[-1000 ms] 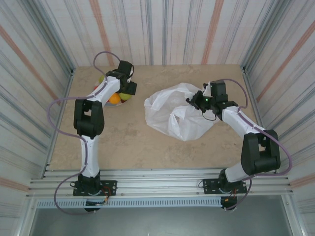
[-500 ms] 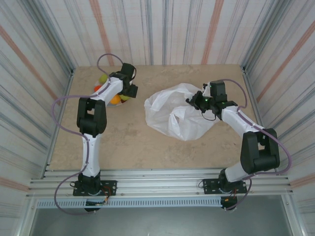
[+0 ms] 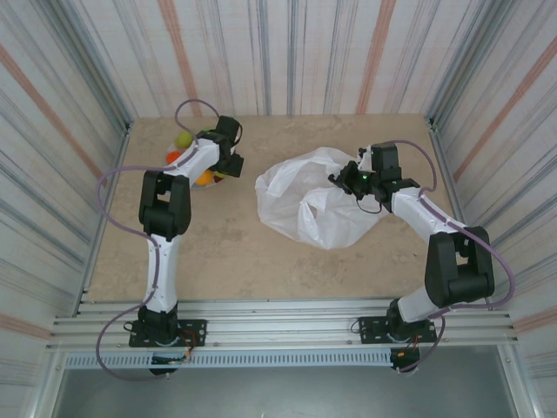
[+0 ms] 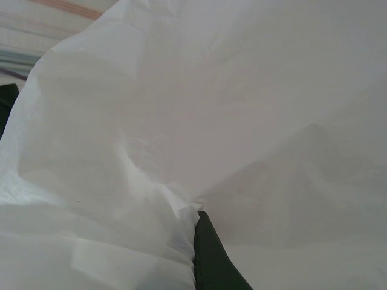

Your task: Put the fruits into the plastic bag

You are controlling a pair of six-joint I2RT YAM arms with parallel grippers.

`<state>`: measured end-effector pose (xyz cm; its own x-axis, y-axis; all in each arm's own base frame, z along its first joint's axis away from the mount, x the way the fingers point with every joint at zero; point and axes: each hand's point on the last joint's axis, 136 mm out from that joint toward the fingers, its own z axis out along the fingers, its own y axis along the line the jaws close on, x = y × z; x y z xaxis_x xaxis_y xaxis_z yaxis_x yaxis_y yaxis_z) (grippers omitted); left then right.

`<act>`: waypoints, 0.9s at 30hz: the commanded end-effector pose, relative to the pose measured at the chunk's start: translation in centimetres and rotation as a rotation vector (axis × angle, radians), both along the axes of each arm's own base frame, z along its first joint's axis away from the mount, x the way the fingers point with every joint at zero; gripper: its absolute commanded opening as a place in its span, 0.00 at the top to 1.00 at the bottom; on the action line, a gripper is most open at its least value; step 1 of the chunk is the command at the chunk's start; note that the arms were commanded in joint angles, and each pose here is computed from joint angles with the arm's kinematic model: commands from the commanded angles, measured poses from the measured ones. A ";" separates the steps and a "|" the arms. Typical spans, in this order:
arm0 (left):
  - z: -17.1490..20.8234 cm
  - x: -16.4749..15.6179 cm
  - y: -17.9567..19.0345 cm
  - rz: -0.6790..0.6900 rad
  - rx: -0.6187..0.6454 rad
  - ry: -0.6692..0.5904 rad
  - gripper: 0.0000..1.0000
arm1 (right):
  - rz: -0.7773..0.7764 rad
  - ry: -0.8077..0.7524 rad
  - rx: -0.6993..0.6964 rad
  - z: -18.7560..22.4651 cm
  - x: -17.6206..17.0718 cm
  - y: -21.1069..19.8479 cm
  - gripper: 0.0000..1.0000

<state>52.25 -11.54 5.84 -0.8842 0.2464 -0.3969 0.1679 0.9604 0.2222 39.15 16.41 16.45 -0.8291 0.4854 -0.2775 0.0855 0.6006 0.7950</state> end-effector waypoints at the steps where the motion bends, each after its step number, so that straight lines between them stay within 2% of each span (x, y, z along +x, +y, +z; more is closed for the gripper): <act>1: 0.0 0.3 -0.5 -0.017 -0.006 0.005 0.18 | 0.015 -0.008 0.011 0.1 0.3 0.2 1.00; 9: 2.4 0.2 -1.3 -0.028 -0.038 -0.035 0.27 | 0.017 -0.007 0.015 0.2 0.2 0.3 1.00; 13: 5.4 -0.4 -2.6 -0.043 -0.073 -0.085 0.27 | 0.012 -0.008 0.013 0.4 0.2 0.2 1.00; 16: 8.8 -2.1 -4.2 -0.050 -0.157 -0.136 0.28 | 0.002 -0.001 0.023 0.4 0.2 0.3 1.00; 19: 11.7 -5.1 -6.3 -0.085 -0.275 -0.189 0.29 | -0.014 0.008 0.041 0.3 0.1 0.4 1.00; 21: 13.1 -8.3 -7.1 -0.110 -0.330 -0.218 0.29 | -0.030 0.009 0.044 0.4 0.1 0.3 1.00; 24: 14.1 -13.4 -7.1 -0.133 -0.381 -0.242 0.29 | -0.048 0.005 0.036 0.7 0.1 0.2 1.00; 27: 13.2 -18.9 -6.6 -0.145 -0.434 -0.229 0.29 | -0.052 0.011 0.040 0.6 0.2 0.3 1.00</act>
